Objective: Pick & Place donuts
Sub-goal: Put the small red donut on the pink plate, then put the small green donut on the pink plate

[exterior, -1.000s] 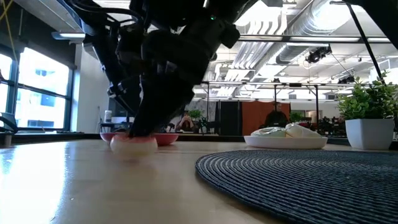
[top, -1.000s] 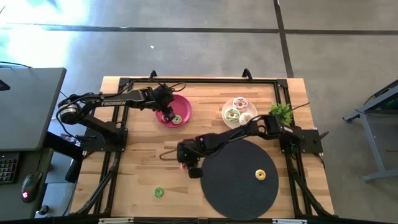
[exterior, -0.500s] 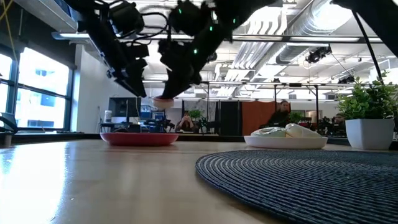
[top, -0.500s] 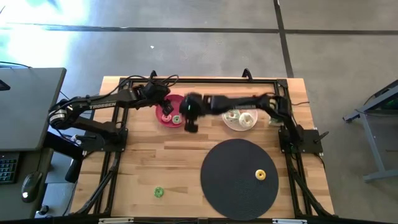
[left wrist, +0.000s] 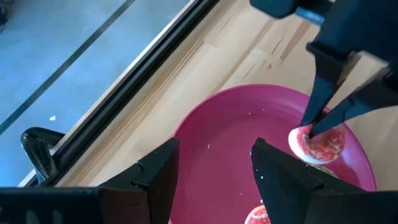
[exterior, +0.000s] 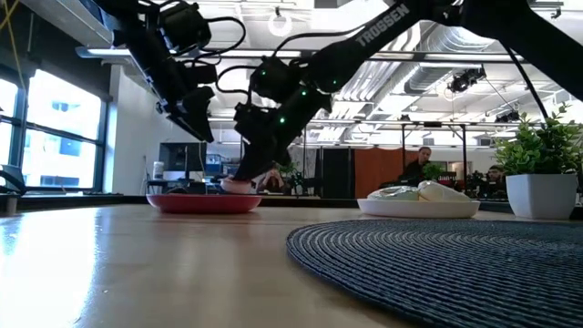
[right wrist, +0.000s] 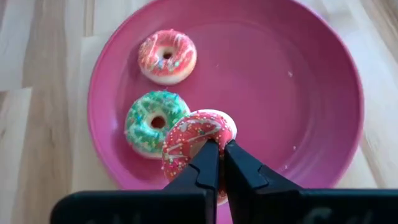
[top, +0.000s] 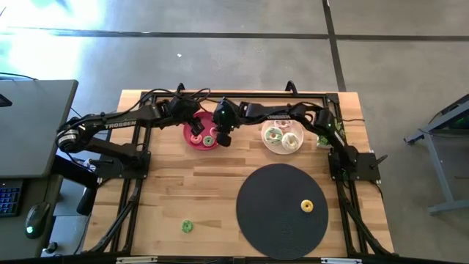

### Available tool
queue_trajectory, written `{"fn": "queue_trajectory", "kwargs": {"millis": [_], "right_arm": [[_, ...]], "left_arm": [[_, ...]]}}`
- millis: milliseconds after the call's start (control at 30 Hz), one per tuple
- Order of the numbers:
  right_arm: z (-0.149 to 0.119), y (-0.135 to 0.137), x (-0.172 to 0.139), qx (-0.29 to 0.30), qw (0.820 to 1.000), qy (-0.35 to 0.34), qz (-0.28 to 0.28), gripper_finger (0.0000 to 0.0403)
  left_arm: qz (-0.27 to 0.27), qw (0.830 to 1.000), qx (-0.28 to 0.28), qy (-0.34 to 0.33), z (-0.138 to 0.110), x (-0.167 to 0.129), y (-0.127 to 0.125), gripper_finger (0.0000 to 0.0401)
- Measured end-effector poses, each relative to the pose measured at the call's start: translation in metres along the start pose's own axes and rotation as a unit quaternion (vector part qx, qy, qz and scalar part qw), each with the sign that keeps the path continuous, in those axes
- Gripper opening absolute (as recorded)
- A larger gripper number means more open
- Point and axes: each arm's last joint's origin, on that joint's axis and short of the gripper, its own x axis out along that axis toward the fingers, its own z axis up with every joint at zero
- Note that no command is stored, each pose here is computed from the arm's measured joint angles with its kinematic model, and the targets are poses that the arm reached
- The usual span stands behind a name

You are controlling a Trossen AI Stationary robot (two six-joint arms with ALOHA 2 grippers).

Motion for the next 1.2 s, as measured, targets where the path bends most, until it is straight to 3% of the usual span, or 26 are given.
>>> {"fn": "queue_trajectory", "kwargs": {"millis": [667,867,967,1067,1133,1200], "right_arm": [[-0.013,0.001,0.02,-0.014,0.999,0.019,-0.03,0.0116],[0.002,0.005,0.0,-0.032,0.998,0.0,-0.046,0.013],[0.008,0.007,-0.014,-0.031,0.998,0.003,-0.047,0.0129],[0.016,0.014,-0.033,-0.043,0.998,0.003,-0.045,0.0129],[0.022,0.021,-0.048,-0.05,0.998,0.002,-0.044,0.013],[0.027,0.027,-0.06,-0.054,0.998,0.002,-0.043,0.013]], "left_arm": [[-0.019,1.0,0.0,0.001,0.0,0.0,-0.001,0.0191],[-0.033,0.999,0.001,0.004,-0.001,0.0,-0.002,0.0191],[-0.089,0.996,0.013,0.01,-0.002,0.0,-0.005,0.0191],[-0.188,0.981,0.035,0.027,-0.006,-0.002,-0.011,0.0191],[-0.275,0.959,0.052,0.04,-0.01,-0.005,-0.015,0.0191],[-0.378,0.92,0.087,0.055,-0.016,-0.01,-0.023,0.0191]]}}
